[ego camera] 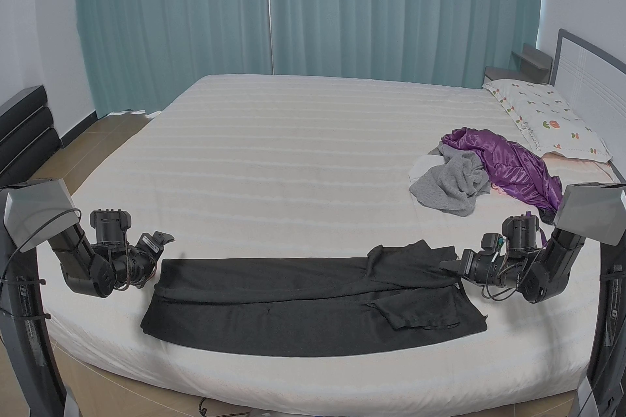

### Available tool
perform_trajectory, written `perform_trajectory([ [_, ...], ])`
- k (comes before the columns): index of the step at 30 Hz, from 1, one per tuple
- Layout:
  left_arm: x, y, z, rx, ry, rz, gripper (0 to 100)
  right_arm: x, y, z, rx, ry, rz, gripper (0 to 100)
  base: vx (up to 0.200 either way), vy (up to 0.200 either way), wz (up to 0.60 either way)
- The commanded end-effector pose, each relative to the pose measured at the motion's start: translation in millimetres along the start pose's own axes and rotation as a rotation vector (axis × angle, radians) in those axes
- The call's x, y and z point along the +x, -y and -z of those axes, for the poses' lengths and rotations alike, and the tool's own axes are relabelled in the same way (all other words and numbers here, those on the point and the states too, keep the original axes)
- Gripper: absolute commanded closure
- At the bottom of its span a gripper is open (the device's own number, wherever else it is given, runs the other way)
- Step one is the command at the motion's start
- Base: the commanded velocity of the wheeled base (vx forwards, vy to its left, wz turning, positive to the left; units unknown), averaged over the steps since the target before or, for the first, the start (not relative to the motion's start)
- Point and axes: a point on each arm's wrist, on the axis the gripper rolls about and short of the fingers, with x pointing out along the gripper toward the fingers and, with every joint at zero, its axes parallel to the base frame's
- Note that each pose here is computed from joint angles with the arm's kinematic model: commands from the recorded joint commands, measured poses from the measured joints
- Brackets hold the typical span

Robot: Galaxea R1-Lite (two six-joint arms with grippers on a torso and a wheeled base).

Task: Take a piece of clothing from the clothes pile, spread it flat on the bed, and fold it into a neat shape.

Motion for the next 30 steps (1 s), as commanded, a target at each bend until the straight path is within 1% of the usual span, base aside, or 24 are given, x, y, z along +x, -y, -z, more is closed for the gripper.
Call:
perform_trajectory([
  [1, 0.0, -0.3, -0.4, -0.001, 0.001, 0.0, 0, -14.8, -2.6, 5.1, 0.001, 0.005, -0.006, 100, 0.0, 0.0, 0.0],
  [6, -0.4, -0.2, -0.4, -0.003, 0.001, 0.0, 0, -23.8, 0.0, 12.9, 0.006, 0.009, 0.0, 100, 0.0, 0.0, 0.0],
  [18, -0.6, -0.5, -0.1, -0.003, 0.0, -0.002, 0, -21.9, 8.2, 23.9, 0.018, -0.017, 0.019, 100, 0.0, 0.0, 0.0],
  [19, -0.7, -0.9, 0.2, -0.003, -0.001, -0.003, 0, -22.3, 7.9, 23.9, 0.018, -0.018, 0.018, 0, 0.0, 0.0, 0.0],
  [22, -1.7, -1.1, -0.2, -0.005, 0.0, -0.003, 0, -24.3, 4.8, 21.7, 0.016, -0.009, 0.014, 0, 0.0, 0.0, 0.0],
  [24, -3.5, 0.1, -1.5, -0.004, 0.004, 0.0, 0, -27.4, 0.5, 16.9, 0.011, 0.01, 0.011, 0, 0.0, 0.0, 0.0],
  [25, -10.4, 2.6, -4.4, -0.005, 0.015, 0.005, 0, -33.4, -6.1, 10.1, 0.011, 0.034, 0.005, 0, 0.0, 0.0, 0.0],
  [26, -17.2, 4.2, -5.8, -0.007, 0.02, 0.007, 0, -38.0, -10.5, 7.3, 0.021, 0.044, 0.0, 0, 0.0, 0.0, 0.0],
  [29, -42.9, 10.6, -6.1, -0.006, 0.03, 0.022, 0, -51.5, -28.7, -0.2, 0.087, 0.08, -0.019, 0, 0.0, 0.0, 0.0],
  [30, -49.3, 10.8, -4.4, -0.003, 0.029, 0.021, 0, -54.1, -32.8, -0.8, 0.106, 0.087, -0.011, 0, 0.0, 0.0, 0.0],
])
